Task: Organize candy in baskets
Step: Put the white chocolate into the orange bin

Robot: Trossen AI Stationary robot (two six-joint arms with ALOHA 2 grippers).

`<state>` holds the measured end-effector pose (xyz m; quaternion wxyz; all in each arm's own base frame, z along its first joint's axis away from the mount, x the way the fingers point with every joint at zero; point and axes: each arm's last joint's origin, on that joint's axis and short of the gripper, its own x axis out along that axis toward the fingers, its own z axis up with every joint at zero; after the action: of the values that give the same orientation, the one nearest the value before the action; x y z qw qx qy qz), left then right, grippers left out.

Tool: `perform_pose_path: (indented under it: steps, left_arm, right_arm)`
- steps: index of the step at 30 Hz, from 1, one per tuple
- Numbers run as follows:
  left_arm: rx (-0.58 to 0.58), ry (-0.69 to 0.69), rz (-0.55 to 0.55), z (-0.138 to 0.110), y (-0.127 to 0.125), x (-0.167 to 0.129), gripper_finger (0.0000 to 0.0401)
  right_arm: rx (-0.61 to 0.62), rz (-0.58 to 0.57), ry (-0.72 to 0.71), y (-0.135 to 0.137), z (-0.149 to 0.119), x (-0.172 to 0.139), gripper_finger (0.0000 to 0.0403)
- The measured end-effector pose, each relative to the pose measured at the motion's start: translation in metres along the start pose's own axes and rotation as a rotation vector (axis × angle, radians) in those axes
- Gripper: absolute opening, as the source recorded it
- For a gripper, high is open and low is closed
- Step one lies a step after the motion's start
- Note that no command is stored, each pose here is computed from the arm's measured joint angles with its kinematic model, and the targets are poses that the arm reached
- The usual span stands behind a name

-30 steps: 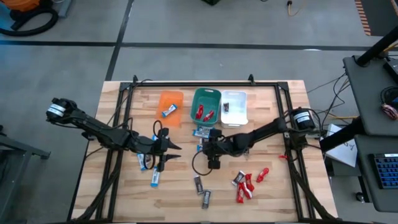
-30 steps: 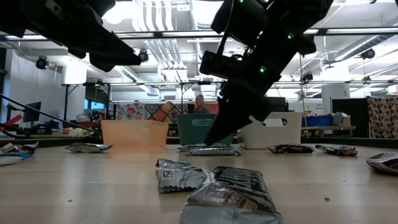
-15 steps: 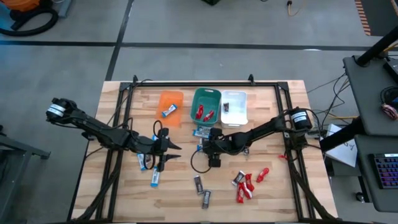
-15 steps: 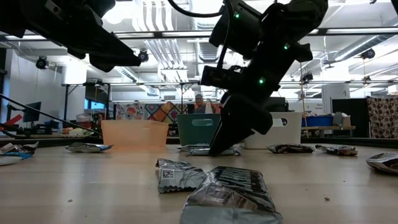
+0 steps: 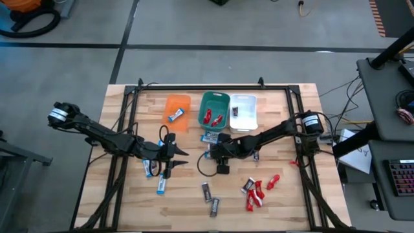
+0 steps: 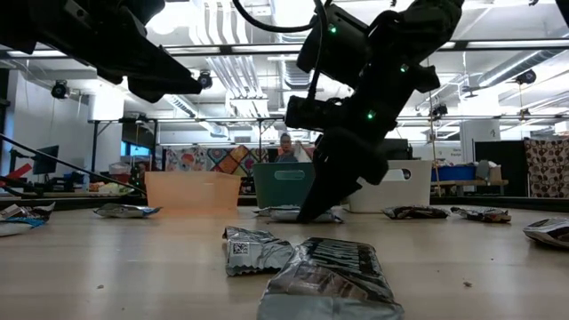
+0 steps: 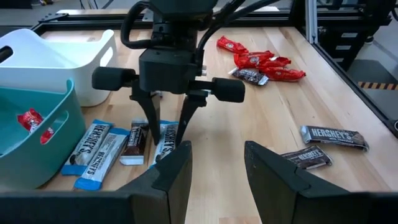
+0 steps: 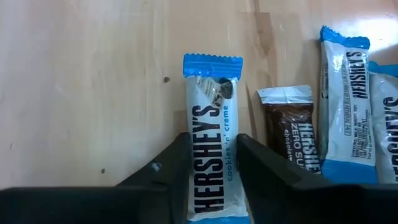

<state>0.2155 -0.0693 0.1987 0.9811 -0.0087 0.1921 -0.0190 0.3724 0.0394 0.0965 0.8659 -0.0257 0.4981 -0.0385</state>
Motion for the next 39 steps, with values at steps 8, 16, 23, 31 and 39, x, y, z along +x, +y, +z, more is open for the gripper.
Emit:
perform_pose_path:
  steps: [8, 16, 23, 31, 39]
  left_arm:
    - [-0.003, -0.009, -0.001, 0.001, 0.000, 0.000, 0.0131]
    - [0.038, 0.022, 0.002, -0.008, -0.003, 0.013, 0.0131]
    - [0.143, -0.004, 0.000, -0.013, -0.006, 0.027, 0.0140]
    - [0.267, -0.036, 0.000, -0.021, -0.010, 0.043, 0.0201]
    - [0.292, -0.010, 0.001, -0.036, -0.012, 0.059, 0.0237]
  right_arm:
    - [-0.002, 0.014, -0.005, 0.000, 0.000, -0.001, 0.0060]
    - [0.056, 0.047, -0.063, -0.001, 0.011, -0.021, 0.0059]
    - [0.158, 0.234, -0.118, -0.001, 0.023, -0.047, 0.0054]
    - [0.273, 0.369, -0.136, -0.002, 0.030, -0.063, 0.0032]
    - [0.219, 0.366, -0.135, 0.001, 0.029, -0.063, 0.0010]
